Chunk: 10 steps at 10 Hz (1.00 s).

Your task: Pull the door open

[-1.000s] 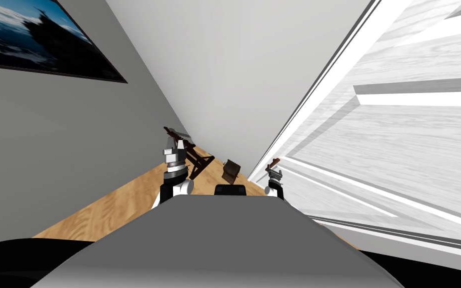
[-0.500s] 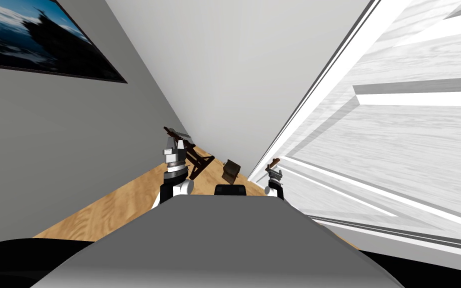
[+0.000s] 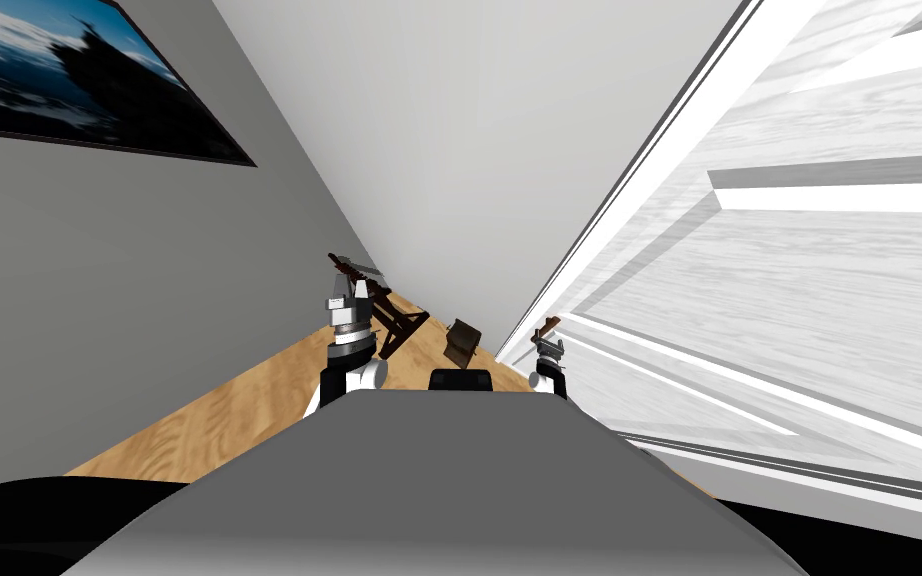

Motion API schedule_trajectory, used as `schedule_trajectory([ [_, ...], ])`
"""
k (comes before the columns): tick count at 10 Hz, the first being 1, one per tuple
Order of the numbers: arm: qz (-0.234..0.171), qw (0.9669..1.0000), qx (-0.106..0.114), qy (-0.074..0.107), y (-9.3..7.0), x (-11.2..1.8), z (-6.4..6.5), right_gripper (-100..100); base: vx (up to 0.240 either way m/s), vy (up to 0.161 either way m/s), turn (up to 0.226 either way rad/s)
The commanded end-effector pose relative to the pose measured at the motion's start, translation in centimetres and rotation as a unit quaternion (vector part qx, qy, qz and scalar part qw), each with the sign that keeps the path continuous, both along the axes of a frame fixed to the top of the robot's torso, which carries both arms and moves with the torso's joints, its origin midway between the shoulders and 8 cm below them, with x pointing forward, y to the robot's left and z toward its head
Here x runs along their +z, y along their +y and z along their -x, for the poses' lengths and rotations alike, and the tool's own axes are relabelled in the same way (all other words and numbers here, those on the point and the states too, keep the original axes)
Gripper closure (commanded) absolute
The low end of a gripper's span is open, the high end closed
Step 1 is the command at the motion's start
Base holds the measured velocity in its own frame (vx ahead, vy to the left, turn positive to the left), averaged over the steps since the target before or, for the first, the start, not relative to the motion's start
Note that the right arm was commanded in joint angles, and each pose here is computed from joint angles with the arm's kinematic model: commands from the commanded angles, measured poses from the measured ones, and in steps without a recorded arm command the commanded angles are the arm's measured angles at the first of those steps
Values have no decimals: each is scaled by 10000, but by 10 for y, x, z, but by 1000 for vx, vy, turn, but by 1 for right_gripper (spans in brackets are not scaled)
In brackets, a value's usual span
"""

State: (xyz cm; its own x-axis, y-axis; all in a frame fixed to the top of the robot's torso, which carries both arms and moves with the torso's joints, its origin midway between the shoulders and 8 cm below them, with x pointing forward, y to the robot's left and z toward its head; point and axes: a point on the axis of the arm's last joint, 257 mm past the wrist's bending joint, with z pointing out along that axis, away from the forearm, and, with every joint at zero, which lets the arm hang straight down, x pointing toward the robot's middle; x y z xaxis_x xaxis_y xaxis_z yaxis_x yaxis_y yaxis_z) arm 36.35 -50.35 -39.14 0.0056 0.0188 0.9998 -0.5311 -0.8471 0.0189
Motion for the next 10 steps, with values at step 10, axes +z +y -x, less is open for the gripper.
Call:
schedule_trajectory([
  [10,-1,10000,-25,0,-3,0,0,-100,0,1,-2],
])
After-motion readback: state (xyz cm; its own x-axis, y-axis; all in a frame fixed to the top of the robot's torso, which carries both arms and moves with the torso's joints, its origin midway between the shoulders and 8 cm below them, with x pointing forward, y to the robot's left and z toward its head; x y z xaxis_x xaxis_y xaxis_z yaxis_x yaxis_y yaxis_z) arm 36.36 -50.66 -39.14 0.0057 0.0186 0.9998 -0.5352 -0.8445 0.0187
